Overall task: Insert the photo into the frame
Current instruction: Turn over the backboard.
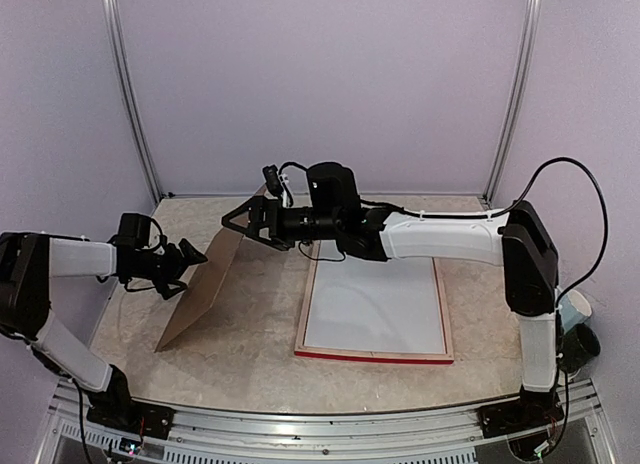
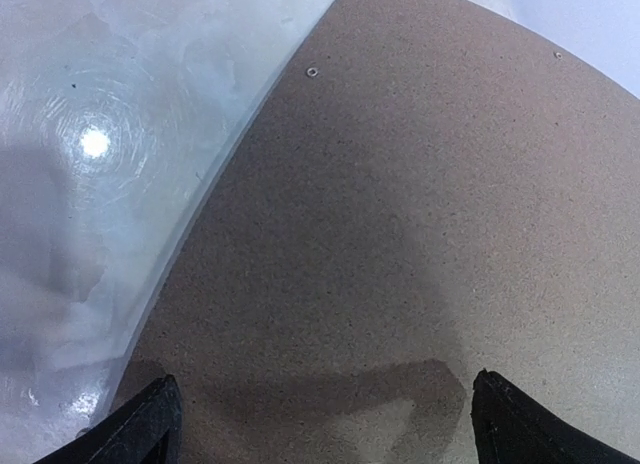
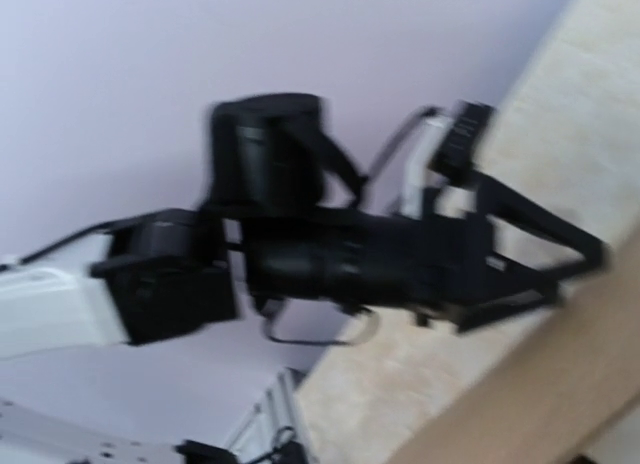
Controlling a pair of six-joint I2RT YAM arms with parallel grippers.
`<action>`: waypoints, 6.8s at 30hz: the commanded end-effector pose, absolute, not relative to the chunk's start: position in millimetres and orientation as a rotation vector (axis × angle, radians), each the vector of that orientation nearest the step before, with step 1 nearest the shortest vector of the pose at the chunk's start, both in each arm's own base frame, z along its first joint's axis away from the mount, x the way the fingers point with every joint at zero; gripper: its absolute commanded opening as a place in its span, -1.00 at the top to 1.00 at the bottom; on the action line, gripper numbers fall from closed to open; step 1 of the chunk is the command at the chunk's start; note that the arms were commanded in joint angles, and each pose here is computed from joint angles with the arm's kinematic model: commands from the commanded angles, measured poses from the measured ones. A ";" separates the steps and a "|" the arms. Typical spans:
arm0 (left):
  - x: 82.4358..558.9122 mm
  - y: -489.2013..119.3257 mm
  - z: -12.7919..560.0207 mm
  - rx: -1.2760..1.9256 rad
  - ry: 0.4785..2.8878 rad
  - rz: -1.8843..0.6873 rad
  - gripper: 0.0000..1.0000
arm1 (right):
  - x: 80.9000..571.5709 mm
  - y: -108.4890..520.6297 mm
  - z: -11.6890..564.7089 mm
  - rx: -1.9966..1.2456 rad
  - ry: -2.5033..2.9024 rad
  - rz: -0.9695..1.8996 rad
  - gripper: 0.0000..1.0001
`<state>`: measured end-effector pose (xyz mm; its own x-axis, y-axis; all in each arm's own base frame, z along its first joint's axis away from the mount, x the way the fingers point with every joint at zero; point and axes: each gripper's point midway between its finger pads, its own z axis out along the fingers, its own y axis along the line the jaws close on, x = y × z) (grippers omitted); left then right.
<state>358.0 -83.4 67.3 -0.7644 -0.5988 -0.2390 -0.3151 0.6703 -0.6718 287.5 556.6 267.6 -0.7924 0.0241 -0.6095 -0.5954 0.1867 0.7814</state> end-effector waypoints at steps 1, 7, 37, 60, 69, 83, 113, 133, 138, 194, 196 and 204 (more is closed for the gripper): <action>357.9 -94.6 81.8 -0.669 2.409 -0.932 -0.98 | 272.4 573.6 303.4 -0.636 1.841 1.717 -0.98; 354.5 -95.0 73.2 -0.676 2.426 -0.924 -0.97 | 272.9 587.7 307.1 -0.668 1.837 1.708 -0.98; 364.6 -28.9 43.4 -0.852 2.413 -0.784 -0.98 | 285.8 636.9 306.9 -0.700 1.778 1.755 -0.98; 338.7 -92.8 40.3 -0.713 2.489 -0.914 -0.98 | 273.6 633.5 313.6 -0.741 1.766 1.738 -0.98; 345.6 -112.4 65.2 -0.668 2.442 -0.972 -0.98 | 279.5 620.8 320.0 -0.718 1.771 1.631 -0.99; 384.7 -75.3 110.7 -0.641 2.319 -0.852 -0.98 | 285.9 628.0 297.9 -0.724 1.813 1.568 -0.99; 379.9 -96.3 264.6 -0.405 2.088 -1.048 -0.98 | 283.7 652.8 225.3 -0.759 1.934 1.541 -0.98; 331.0 -112.0 337.5 -0.233 2.105 -0.931 -0.98 | 271.9 660.1 214.0 -0.779 1.941 1.568 -0.98; 326.8 -110.7 329.2 -0.216 2.116 -0.893 -0.98 | 270.6 658.6 203.5 -0.781 1.964 1.558 -0.98; 316.4 -130.4 310.6 0.053 2.210 -0.557 -0.64 | 277.8 653.7 183.6 -0.775 2.031 1.456 -0.98; 315.2 -133.0 311.5 0.076 2.211 -0.545 -0.56 | 278.1 654.2 181.5 -0.775 2.036 1.453 -0.98; 310.5 -141.9 305.1 0.156 2.254 -0.472 -0.37 | 278.0 654.0 179.5 -0.773 2.042 1.452 -0.98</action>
<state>312.3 -142.8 299.7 -0.6755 -0.0964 -0.7310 0.2481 0.9039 -0.3485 282.0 648.9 180.9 -0.7115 -0.1490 -0.6867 -0.6978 0.2644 0.6657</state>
